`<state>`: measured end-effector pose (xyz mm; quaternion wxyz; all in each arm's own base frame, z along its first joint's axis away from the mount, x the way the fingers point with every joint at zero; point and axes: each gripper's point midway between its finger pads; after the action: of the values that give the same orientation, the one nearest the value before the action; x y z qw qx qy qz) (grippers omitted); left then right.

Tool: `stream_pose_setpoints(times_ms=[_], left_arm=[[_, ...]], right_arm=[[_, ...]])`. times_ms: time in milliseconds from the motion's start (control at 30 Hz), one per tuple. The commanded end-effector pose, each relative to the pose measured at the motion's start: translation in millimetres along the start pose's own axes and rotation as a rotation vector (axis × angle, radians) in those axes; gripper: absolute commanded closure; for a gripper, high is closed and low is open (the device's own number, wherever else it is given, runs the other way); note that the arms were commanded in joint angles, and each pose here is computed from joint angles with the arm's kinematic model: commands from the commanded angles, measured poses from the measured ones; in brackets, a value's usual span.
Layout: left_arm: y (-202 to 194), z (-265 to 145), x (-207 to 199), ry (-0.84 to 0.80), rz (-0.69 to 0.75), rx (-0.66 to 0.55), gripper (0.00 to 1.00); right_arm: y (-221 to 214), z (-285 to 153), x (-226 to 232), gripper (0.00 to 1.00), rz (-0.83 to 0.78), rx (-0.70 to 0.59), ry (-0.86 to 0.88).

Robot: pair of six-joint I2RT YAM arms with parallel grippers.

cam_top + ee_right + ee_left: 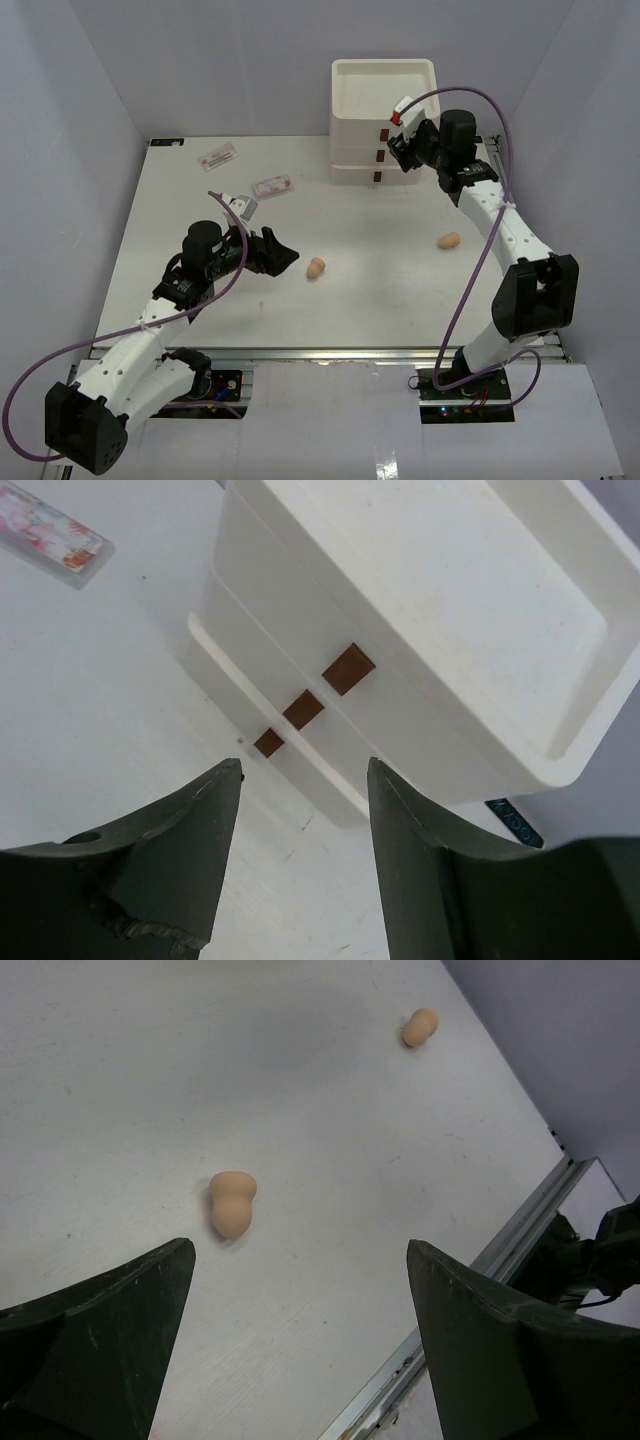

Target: Organize the makeup

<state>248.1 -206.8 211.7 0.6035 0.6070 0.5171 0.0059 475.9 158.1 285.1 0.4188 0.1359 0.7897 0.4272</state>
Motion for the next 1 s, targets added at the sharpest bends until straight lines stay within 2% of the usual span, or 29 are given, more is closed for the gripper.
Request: stream_pose_setpoints(times_ms=[0, 200, 267, 400, 533, 633, 767, 967], left_arm=[[2.1, 16.1, -13.4, -0.1, -0.08, 0.012, 0.02], [14.3, 15.7, -22.9, -0.113, -0.076, 0.002, 0.02], [14.8, 9.1, -16.4, -0.06, -0.045, 0.0, 0.02], [14.7, -11.6, -7.3, 0.019, 0.033, -0.024, 0.02], [10.9, -22.4, 6.1, 0.086, 0.063, -0.051, 0.02], [13.1, -24.8, 4.7, 0.085, 0.068, -0.063, 0.02], [12.6, -24.1, 7.8, 0.096, 0.071, -0.067, 0.02], [9.2, -22.5, 9.6, 0.096, 0.062, -0.057, 0.02]], right_arm=[[-19.5, -8.8, 40.6, 0.33, 0.35, -0.007, 0.112], [-40.8, 3.5, 55.8, 0.29, 0.691, -0.038, 0.014], [-54.7, 11.2, 55.3, 0.27, 0.737, -0.015, -0.064], [-62.5, 36.1, 42.9, 0.17, 0.783, -0.039, -0.174], [-70.2, 61.3, 35.3, 0.16, 0.815, -0.05, -0.224], [-76.7, 77.6, 27.3, 0.18, 0.849, -0.059, -0.269], [-86.3, 95.5, 19.3, 0.26, 0.853, -0.063, -0.307], [-87.9, 111.2, 0.7, 0.29, 0.828, -0.055, -0.365]])
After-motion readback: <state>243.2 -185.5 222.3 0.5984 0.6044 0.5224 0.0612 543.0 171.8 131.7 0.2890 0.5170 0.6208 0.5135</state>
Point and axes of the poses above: each gripper's point midway between its finger pads, its own z axis out along the fingers, its own x axis along the line the jaws close on, y = z × x, and after that the axes turned 11 degrees about -z, right-handed
